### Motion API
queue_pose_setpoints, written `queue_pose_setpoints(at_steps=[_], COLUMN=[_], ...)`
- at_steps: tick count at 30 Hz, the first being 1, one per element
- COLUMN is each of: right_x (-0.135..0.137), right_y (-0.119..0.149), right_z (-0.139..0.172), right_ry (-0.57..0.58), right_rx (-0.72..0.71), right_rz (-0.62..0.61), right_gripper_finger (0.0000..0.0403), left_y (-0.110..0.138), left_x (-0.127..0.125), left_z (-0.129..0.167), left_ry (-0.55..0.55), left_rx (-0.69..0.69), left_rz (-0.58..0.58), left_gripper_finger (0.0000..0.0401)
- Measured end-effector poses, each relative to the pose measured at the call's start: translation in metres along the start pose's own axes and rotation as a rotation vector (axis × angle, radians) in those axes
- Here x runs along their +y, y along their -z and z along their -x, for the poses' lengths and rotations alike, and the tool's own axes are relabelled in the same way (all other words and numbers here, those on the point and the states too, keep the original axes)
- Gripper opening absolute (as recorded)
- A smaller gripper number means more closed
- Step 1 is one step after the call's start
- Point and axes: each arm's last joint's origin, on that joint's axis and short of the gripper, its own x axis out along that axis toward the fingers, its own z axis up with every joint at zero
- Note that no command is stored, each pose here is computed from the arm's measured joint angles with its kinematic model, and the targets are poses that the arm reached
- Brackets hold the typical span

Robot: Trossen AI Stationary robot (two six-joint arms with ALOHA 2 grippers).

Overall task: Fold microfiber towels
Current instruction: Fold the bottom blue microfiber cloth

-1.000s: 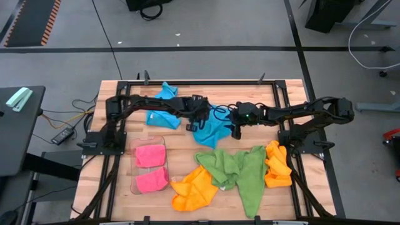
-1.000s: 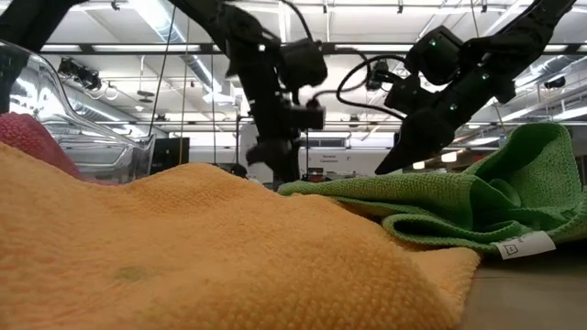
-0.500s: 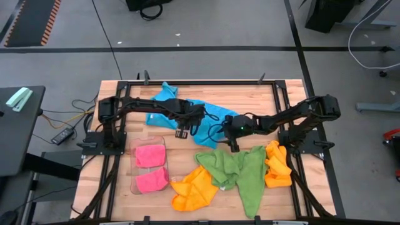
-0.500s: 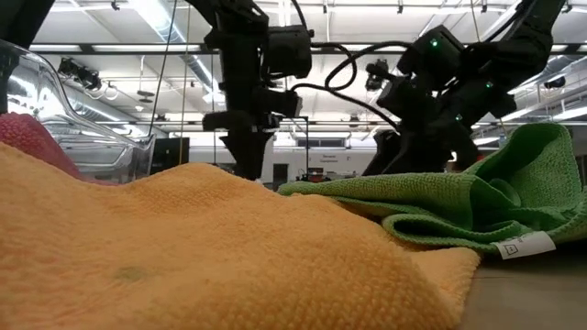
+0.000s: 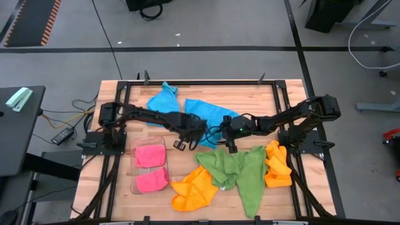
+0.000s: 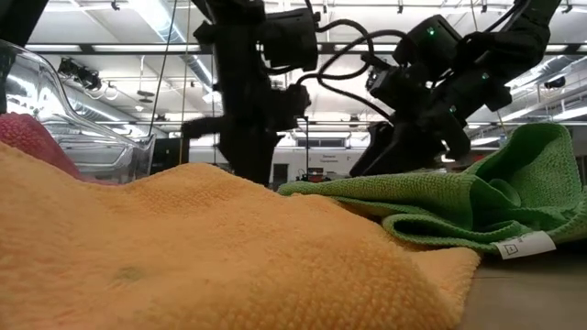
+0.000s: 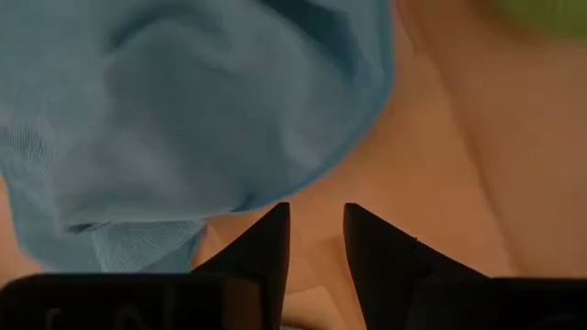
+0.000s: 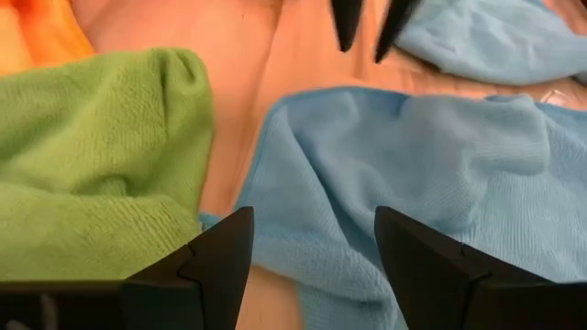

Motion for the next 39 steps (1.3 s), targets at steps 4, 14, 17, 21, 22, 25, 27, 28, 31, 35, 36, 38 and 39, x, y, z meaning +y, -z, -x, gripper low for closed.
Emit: queue_pose_setpoints(at_steps=[4,14,17,21,22,25,27,28,31,35,36,38,39], right_x=[-0.001,-0.003,-0.005,-0.007,-0.007,-0.007,-0.007,-0.007,-0.007,-0.007,-0.007,-0.007,-0.007], right_y=[0.002,0.002,0.003,0.003,0.003,0.003,0.003,0.003,0.003,0.003,0.003,0.003,0.003], right_z=[0.0,0.0,0.0,0.0,0.0,0.0,0.0,0.0,0.0,0.0,0.0,0.0,0.0], right_ry=[0.004,0.011,0.016,0.022,0.022,0.022,0.022,0.023,0.022,0.022,0.022,0.022,0.027], right_rx=[0.016,0.018,0.018,0.019,0.019,0.018,0.017,0.018,0.018,0.018,0.018,0.018,0.019], right_rz=[-0.01,-0.025,-0.029,-0.044,-0.048,-0.049,-0.048,-0.049,-0.048,-0.048,-0.048,-0.048,-0.046], right_gripper_finger=[0.0237,0.0237,0.0237,0.0237,0.0237,0.0237,0.0237,0.0237,0.0237,0.0237,0.0237,0.0237,0.0237], left_y=[-0.002,0.005,0.006,0.007,0.008,0.01,0.012,0.013,0.013,0.006,0.002,-0.006,-0.011], left_x=[-0.012,-0.03,-0.028,-0.029,-0.03,-0.033,-0.035,-0.036,-0.039,-0.039,-0.038,-0.036,-0.034], left_z=[-0.013,-0.031,-0.034,-0.038,-0.04,-0.044,-0.046,-0.047,-0.048,-0.04,-0.035,-0.022,-0.014], left_ry=[-0.181,-0.266,-0.283,-0.309,-0.313,-0.321,-0.32,-0.322,-0.321,-0.308,-0.298,-0.26,-0.236], left_rx=[0.033,0.091,0.079,0.059,0.057,0.054,0.056,0.054,0.054,0.046,0.05,0.053,0.046], left_rz=[-0.128,-0.377,-0.381,-0.429,-0.448,-0.489,-0.498,-0.496,-0.499,-0.454,-0.432,-0.383,-0.355], left_gripper_finger=[0.0121,0.0109,0.0102,0.0091,0.0088,0.0076,0.0062,0.0052,0.0013,0.001,0.0008,0.0006,0.0007])
